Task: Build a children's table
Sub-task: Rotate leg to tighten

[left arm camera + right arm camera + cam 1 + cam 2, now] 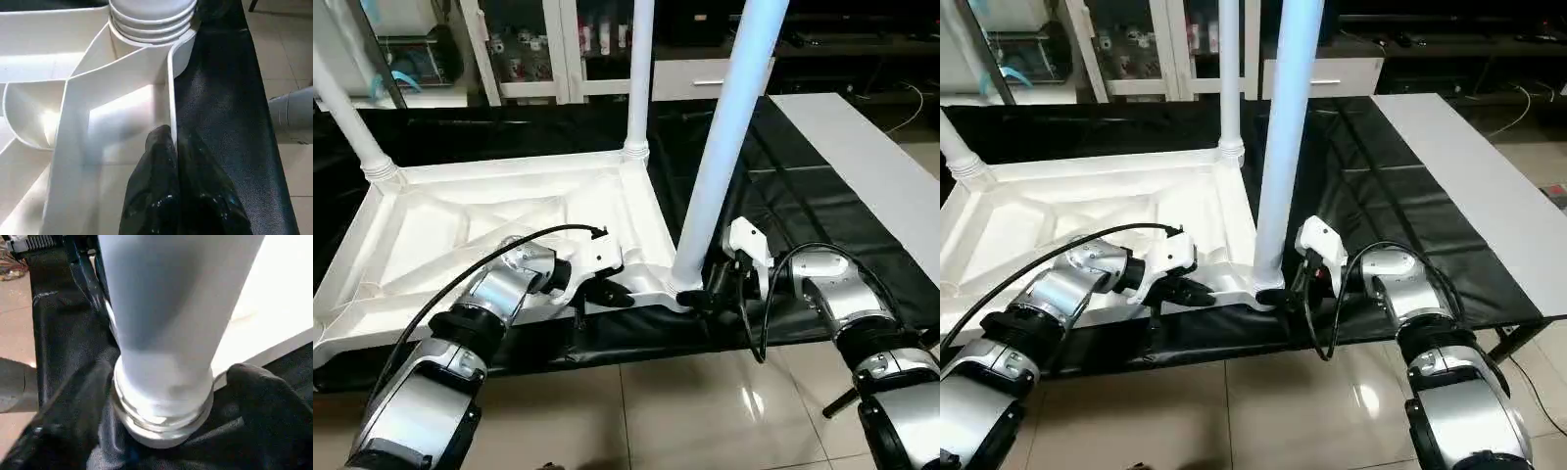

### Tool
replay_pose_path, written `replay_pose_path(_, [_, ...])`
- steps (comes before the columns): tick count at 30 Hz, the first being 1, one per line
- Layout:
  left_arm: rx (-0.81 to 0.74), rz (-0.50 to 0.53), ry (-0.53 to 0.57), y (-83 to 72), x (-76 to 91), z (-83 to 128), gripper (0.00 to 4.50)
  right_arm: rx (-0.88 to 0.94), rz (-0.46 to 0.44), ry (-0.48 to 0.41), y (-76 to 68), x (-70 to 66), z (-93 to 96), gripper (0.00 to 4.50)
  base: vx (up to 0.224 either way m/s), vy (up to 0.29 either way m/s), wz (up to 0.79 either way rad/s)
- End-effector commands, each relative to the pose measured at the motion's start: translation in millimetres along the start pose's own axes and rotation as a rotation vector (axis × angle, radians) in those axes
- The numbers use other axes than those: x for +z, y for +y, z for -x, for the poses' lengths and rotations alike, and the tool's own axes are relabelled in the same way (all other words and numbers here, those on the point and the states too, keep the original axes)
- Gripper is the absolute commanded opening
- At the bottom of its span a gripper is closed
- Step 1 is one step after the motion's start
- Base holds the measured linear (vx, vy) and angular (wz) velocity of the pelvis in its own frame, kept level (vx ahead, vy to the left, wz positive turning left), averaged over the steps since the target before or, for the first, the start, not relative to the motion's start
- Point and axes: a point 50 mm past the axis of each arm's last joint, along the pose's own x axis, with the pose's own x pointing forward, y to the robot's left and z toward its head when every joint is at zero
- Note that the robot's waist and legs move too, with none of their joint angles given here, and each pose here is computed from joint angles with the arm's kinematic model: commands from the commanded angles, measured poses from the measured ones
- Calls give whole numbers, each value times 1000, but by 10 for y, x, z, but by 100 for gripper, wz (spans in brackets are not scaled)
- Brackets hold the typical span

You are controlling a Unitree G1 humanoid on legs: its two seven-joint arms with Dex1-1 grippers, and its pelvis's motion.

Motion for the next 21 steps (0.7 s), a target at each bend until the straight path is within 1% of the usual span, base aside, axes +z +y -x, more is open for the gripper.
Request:
replay_pose_path(1, [-114,38,109,-163,-209,-117,0,-11,1,-19,-19,30,-3,360,0,0,0])
replay_pose_path(5, [-115,42,112,-174,-215,-103,0,-14,-10,-33,-27,41,-13,330,0,0,0])
replay_pose_path(7, [-116,44,115,-183,-224,-89,0,-7,-18,-39,-26,45,-20,299,0,0,0])
replay_pose_path(9, [-115,45,117,-188,-231,-82,0,-2,-20,-39,-21,43,-27,295,0,0,0])
replay_pose_path(10, [-115,46,118,-189,-233,-79,0,-2,-20,-39,-21,42,-31,277,0,0,0])
replay_pose_path(19, [-125,55,126,-216,-247,-72,0,-2,-30,-49,-13,30,-48,268,0,0,0])
replay_pose_path(21, [-112,55,122,-212,-244,-90,0,-55,-57,-74,-23,12,-68,268,0,0,0])
